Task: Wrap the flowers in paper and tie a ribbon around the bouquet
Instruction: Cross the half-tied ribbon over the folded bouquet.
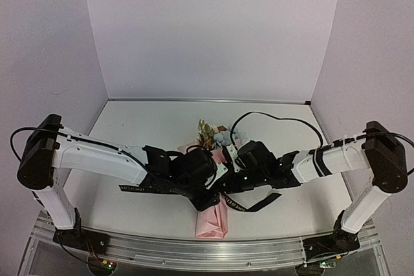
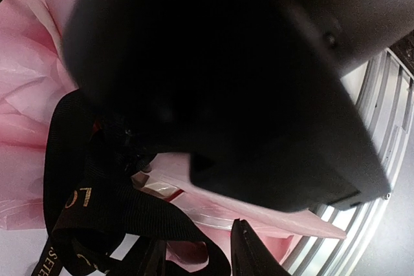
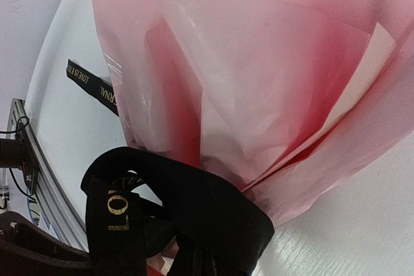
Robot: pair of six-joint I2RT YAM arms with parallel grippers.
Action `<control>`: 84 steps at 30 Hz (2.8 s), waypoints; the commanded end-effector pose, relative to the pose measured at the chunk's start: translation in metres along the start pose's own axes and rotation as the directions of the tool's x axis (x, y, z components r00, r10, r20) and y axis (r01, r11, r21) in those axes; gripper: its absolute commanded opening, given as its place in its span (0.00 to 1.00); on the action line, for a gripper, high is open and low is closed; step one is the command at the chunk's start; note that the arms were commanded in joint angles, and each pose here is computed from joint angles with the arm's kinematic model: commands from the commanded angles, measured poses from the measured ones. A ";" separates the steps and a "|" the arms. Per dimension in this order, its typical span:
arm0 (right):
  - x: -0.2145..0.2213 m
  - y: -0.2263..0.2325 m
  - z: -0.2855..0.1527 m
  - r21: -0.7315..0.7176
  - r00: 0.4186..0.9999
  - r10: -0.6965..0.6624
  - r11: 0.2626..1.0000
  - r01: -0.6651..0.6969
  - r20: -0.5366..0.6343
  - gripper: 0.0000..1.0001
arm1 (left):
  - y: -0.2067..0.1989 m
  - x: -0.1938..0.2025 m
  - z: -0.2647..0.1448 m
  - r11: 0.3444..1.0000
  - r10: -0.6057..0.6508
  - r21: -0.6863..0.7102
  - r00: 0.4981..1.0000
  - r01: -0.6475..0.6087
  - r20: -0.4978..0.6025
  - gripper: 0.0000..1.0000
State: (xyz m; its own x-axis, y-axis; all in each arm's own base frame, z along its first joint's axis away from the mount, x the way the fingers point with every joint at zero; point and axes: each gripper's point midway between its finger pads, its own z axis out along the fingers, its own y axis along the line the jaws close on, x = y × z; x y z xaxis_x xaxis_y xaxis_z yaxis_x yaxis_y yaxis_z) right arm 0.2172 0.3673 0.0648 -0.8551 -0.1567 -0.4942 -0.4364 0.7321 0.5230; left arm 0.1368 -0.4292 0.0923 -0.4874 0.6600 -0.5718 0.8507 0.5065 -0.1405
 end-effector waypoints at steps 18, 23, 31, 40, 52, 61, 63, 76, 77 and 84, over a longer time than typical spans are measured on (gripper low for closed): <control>-0.018 0.010 -0.001 -0.009 0.999 0.002 1.000 -0.002 0.032 0.00 | -0.024 -0.035 -0.067 0.990 -0.043 0.142 0.979 0.015 0.200 0.01; -0.020 0.005 0.002 0.024 0.999 0.009 1.000 -0.010 0.040 0.00 | -0.037 -0.028 -0.080 0.973 -0.030 0.229 0.978 -0.018 0.206 0.00; -0.015 -0.003 0.006 0.062 1.000 0.025 0.998 -0.026 0.018 0.00 | -0.044 -0.019 -0.082 0.958 -0.037 0.286 0.977 -0.024 0.209 0.00; -0.012 -0.002 0.006 0.052 1.000 0.019 0.998 -0.020 0.006 0.00 | -0.054 0.015 -0.057 0.930 -0.026 0.366 0.992 -0.021 0.123 0.18; -0.011 0.003 0.004 0.030 1.000 -0.002 1.000 0.002 -0.004 0.00 | -0.052 -0.011 -0.079 0.944 -0.024 0.326 0.971 -0.057 0.239 0.54; -0.010 0.010 0.005 0.016 1.000 -0.027 1.000 0.027 -0.007 0.00 | 0.031 -0.041 -0.106 0.989 -0.145 0.064 0.915 0.130 0.376 0.52; -0.010 0.012 0.006 0.013 1.000 -0.029 0.999 0.029 -0.009 0.00 | 0.047 -0.038 -0.097 0.987 -0.160 0.041 0.923 0.155 0.350 0.50; -0.010 0.015 0.004 0.006 0.999 -0.034 0.999 0.035 -0.004 0.00 | 0.067 -0.036 -0.035 0.996 -0.084 0.008 0.975 0.084 0.207 0.48; -0.010 0.015 0.003 0.007 0.999 -0.035 0.999 0.035 -0.004 0.00 | 0.068 -0.036 -0.032 0.996 -0.084 0.010 0.976 0.084 0.200 0.48; -0.010 0.017 0.002 0.003 0.999 -0.039 0.999 0.039 -0.001 0.00 | 0.066 -0.032 -0.014 0.996 -0.085 0.033 0.984 0.080 0.157 0.43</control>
State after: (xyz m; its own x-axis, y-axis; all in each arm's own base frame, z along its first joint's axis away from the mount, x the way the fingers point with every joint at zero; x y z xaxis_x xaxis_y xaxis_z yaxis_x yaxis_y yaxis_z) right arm 0.2156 0.3719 0.0604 -0.8586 -0.1888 -0.4765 -0.4387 0.7514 0.4929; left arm 0.2016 -0.3933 0.1003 -0.5452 0.5268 -0.6521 0.7934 0.5755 -0.1984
